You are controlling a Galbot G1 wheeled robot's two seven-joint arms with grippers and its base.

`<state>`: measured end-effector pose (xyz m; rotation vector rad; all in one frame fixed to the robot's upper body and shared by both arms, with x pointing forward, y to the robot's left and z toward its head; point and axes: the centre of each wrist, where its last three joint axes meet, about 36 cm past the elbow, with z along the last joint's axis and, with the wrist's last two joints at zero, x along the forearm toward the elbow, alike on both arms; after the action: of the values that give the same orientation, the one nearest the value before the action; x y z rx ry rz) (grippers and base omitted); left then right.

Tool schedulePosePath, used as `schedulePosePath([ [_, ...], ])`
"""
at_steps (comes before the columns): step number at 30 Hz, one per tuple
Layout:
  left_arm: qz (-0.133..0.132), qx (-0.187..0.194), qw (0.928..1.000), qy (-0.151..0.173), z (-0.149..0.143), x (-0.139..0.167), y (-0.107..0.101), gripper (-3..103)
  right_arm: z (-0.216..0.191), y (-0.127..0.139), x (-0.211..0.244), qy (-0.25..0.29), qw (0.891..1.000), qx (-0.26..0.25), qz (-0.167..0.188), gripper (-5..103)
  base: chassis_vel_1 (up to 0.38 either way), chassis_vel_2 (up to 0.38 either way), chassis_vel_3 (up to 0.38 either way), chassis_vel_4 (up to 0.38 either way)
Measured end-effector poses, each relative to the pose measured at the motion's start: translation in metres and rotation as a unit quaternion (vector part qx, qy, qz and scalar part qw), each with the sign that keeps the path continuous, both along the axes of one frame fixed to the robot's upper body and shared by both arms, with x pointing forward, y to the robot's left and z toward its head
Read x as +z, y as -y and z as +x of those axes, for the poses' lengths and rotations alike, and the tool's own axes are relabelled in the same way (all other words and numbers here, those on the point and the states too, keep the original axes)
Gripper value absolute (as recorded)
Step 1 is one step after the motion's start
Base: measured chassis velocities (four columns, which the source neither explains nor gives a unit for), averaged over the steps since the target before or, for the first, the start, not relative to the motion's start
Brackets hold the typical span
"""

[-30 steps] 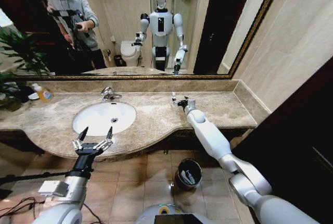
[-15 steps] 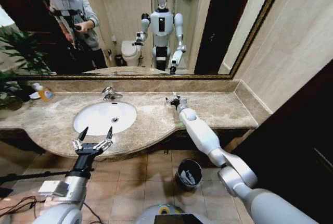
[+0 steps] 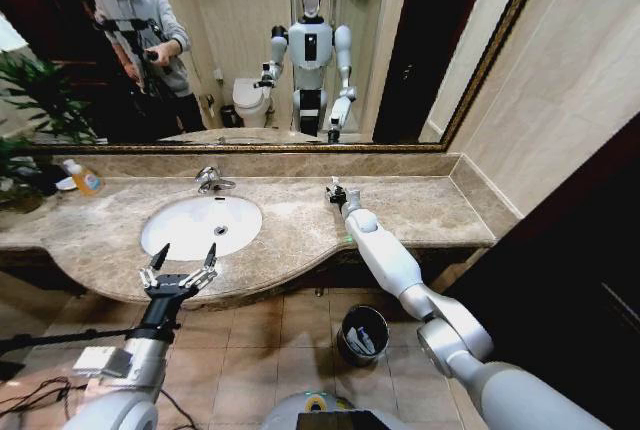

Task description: Pick up the trash from the sink and place it in the trash bin.

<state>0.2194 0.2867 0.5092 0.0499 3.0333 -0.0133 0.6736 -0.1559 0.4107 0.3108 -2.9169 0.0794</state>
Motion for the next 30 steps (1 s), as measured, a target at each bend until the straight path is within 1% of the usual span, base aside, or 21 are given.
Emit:
schedulePosePath([
  [1,0.0,0.0,1.0,0.0,0.0,0.0,0.0,100,0.0,0.0,-0.002,-0.002,1.0,-0.001,-0.001,21,0.0,0.0,0.0,0.0],
  [2,0.0,0.0,1.0,0.0,0.0,0.0,0.0,100,0.0,0.001,-0.003,-0.002,1.0,-0.001,-0.002,21,0.0,0.0,0.0,0.0],
  [3,0.0,0.0,1.0,0.0,0.0,0.0,0.0,100,0.0,0.002,-0.004,-0.002,1.0,-0.002,-0.003,10,0.0,0.0,0.0,0.0],
  [5,0.0,0.0,1.0,0.0,0.0,0.0,0.0,100,0.0,0.003,-0.005,-0.002,1.0,-0.003,-0.003,10,0.0,0.0,0.0,0.0],
  [6,0.0,0.0,1.0,0.0,0.0,0.0,0.0,100,0.0,0.005,-0.005,-0.001,1.0,-0.004,-0.003,5,0.0,0.0,0.0,0.0],
  [7,0.0,0.0,1.0,0.0,0.0,0.0,0.0,100,0.0,0.006,-0.006,-0.001,1.0,-0.005,-0.003,2,0.0,0.0,0.0,0.0],
  [10,0.0,0.0,1.0,0.0,0.0,0.0,0.0,100,-0.003,0.011,-0.002,0.005,1.0,-0.004,0.005,1,0.0,0.0,0.0,0.0],
  [13,0.0,0.0,1.0,0.0,0.0,0.0,0.0,100,-0.008,0.018,0.011,0.025,0.999,0.001,0.022,0,0.0,0.0,0.0,0.0],
  [14,0.0,0.0,1.0,0.0,0.0,0.0,0.0,100,-0.007,0.024,0.016,0.034,0.999,0.0,0.023,0,0.0,0.0,0.0,0.0],
  [15,0.0,0.0,1.0,0.0,0.0,0.0,0.0,100,-0.007,0.024,0.016,0.034,0.999,0.0,0.023,0,0.0,0.0,0.0,0.0],
  [17,0.0,0.0,1.0,0.0,0.0,0.0,0.0,100,0.0,0.036,0.025,0.043,0.999,-0.008,0.02,0,0.0,0.0,0.0,0.0],
  [20,0.0,0.0,1.0,0.0,0.0,0.0,0.0,100,0.009,0.052,0.026,0.04,0.999,-0.022,0.016,15,0.0,0.0,0.0,0.0],
  [21,0.0,0.0,1.0,0.0,0.0,0.0,0.0,100,0.009,0.052,0.026,0.04,0.999,-0.022,0.016,15,0.0,0.0,0.0,0.0],
  [22,0.0,0.0,1.0,0.0,0.0,0.0,0.0,100,0.012,0.056,0.025,0.038,0.999,-0.025,0.015,21,0.0,0.0,0.0,0.0],
  [23,0.0,0.0,1.0,0.0,0.0,0.0,0.0,100,0.014,0.058,0.024,0.037,0.999,-0.027,0.015,21,0.0,0.0,0.0,0.0],
  [25,0.0,0.0,1.0,0.0,0.0,0.0,0.0,100,0.018,0.062,0.02,0.035,0.999,-0.031,0.012,32,0.0,0.0,0.0,0.0],
  [26,0.0,0.0,1.0,0.0,0.0,0.0,0.0,100,0.018,0.062,0.02,0.035,0.999,-0.031,0.012,32,0.0,0.0,0.0,0.0],
  [29,0.0,0.0,1.0,0.0,0.0,0.0,0.0,100,0.022,0.066,0.016,0.031,0.999,-0.035,0.007,49,0.0,0.0,0.0,0.0],
  [30,0.0,0.0,1.0,0.0,0.0,0.0,0.0,100,0.022,0.066,0.016,0.031,0.999,-0.035,0.007,49,0.0,0.0,0.0,0.0],
])
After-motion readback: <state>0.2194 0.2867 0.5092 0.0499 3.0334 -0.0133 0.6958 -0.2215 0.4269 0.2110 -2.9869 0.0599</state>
